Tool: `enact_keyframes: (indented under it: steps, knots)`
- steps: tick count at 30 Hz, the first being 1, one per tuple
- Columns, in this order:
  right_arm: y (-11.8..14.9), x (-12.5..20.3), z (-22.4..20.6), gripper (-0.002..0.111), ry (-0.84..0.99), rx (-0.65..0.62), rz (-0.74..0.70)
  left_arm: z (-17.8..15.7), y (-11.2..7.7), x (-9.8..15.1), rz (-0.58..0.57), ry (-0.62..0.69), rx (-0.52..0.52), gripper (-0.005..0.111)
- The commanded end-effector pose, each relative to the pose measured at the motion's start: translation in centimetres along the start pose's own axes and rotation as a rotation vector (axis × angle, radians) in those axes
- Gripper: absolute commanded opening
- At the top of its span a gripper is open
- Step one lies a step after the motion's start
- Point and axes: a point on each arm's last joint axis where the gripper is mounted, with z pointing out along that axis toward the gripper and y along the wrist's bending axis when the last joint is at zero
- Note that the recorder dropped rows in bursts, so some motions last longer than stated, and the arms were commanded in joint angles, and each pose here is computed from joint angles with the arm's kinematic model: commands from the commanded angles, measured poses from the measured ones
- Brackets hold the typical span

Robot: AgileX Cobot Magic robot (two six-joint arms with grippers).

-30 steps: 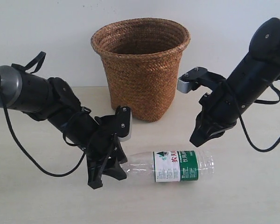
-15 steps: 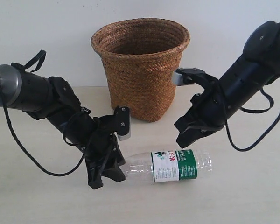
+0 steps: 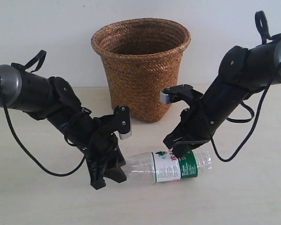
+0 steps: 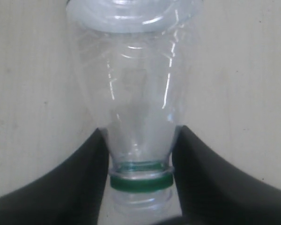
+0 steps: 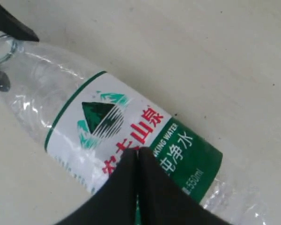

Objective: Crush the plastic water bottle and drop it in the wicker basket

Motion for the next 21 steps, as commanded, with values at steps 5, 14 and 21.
enact_keyframes:
  steps: [5, 14, 21]
  knots:
    - [-1.8, 1.6, 4.3, 0.000, 0.129, 0.025, -0.001, 0.0, -0.2, -0.1, 0.018, 0.011, 0.013, 0.004]
    - [-2.9, 2.7, 6.7, 0.000, 0.205, 0.050, -0.034, 0.0, -0.2, -0.1, -0.002, 0.011, 0.013, 0.004]
    - [-3.4, 2.7, 8.1, 0.000, 0.297, 0.016, 0.014, 0.0, -0.2, -0.1, -0.021, 0.011, 0.015, 0.004]
